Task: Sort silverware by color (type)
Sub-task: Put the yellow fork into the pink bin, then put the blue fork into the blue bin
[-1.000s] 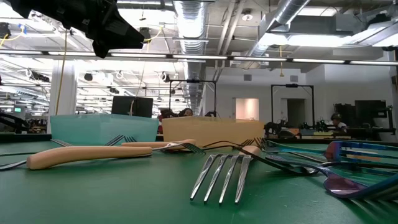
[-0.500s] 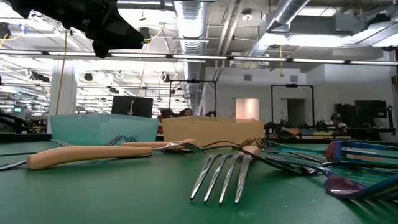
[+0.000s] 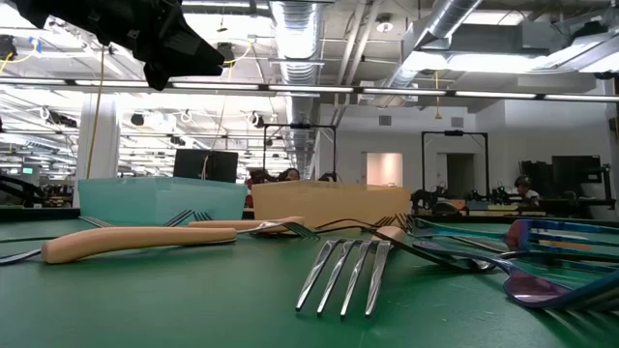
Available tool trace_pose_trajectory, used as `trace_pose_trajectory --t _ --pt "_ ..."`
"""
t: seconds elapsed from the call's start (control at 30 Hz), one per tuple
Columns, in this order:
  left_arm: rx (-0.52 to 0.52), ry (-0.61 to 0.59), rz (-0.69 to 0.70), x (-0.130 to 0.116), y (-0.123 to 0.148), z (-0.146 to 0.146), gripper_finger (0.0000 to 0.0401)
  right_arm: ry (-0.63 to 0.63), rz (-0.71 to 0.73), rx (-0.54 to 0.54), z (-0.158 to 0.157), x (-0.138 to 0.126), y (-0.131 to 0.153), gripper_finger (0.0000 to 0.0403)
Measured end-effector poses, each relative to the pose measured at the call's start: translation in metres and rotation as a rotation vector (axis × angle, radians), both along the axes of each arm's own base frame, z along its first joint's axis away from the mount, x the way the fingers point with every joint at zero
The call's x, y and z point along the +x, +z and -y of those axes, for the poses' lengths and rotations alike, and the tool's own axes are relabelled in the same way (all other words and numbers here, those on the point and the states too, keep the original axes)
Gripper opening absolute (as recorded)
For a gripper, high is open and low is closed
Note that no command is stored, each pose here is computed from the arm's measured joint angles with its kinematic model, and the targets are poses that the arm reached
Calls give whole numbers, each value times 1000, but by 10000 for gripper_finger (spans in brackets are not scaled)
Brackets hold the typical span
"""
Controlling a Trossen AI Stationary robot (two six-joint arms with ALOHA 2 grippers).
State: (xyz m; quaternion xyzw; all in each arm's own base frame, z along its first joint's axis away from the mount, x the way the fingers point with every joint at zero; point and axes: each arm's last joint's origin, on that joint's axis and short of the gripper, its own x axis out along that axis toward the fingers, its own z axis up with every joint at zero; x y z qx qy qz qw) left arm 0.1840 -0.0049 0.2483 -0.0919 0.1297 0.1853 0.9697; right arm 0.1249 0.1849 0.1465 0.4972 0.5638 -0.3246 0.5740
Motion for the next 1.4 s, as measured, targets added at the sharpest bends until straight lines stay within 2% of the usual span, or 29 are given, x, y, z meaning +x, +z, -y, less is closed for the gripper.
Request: trace_pose_trajectory --t 0.3,0.87,1.4 --pt "0 0 0 0 0 0 114 0 -3 -7 -2 1 4 148" --pt "-1 0 7 0 1 0 114 22 -51 -90 -9 10 51 148" --pt "-1 0 9 0 1 0 114 263 183 -194 20 72 101 148"
